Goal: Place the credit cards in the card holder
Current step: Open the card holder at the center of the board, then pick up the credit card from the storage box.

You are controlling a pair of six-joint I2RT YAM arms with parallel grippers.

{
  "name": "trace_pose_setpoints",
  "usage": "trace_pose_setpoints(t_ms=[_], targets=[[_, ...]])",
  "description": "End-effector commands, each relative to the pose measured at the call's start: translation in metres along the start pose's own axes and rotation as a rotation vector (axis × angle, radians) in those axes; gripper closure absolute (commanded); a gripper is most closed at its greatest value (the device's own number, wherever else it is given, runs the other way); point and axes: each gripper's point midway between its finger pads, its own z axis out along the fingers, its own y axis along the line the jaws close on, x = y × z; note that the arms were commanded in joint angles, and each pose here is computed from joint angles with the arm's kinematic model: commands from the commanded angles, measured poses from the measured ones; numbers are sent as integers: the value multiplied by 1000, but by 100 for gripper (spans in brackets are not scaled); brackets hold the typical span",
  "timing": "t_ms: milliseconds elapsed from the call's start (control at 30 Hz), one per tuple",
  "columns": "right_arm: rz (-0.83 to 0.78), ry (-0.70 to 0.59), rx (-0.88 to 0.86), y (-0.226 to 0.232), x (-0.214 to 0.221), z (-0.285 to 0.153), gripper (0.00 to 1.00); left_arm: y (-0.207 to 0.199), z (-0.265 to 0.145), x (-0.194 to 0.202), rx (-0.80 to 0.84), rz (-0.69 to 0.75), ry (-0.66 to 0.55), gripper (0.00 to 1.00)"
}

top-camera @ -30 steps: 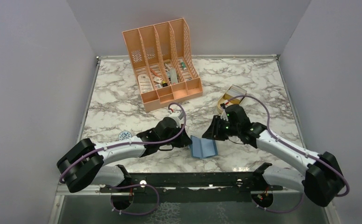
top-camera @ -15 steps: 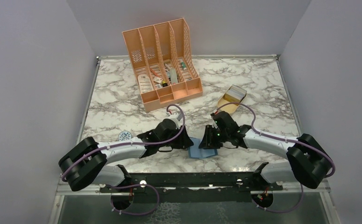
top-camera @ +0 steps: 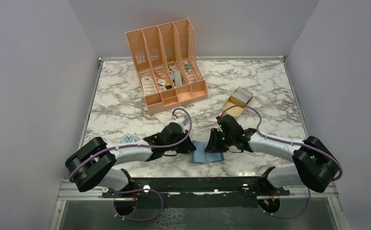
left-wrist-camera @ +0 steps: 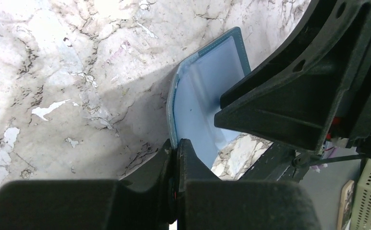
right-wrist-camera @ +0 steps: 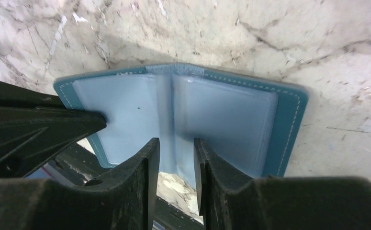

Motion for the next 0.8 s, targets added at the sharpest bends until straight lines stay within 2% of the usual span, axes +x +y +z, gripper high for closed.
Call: trace_pose_setpoints(t_ms=[0, 67, 133, 367, 567, 700, 767], targets=[[-89, -145, 69, 3, -37, -14, 68, -8, -2, -13, 31, 21, -36, 100], [-151, -216, 71, 11, -56, -23, 68, -9, -4, -14, 36, 21, -39, 100], [-222, -288, 81, 19, -77, -31, 73, -8, -7, -14, 34, 20, -41, 100], [-378, -414, 343, 8, -146, -58, 74, -16, -15, -16, 58, 8, -36, 100], [-560, -478, 497, -4, -203, -67, 70, -18, -21, -23, 42, 37, -28, 100], [-588, -468, 637, -32, -247, -76, 65, -22, -27, -27, 46, 55, -25, 100], [-589, -468, 680, -46, -266, -83, 60, -22, -29, -28, 52, 59, -32, 100]])
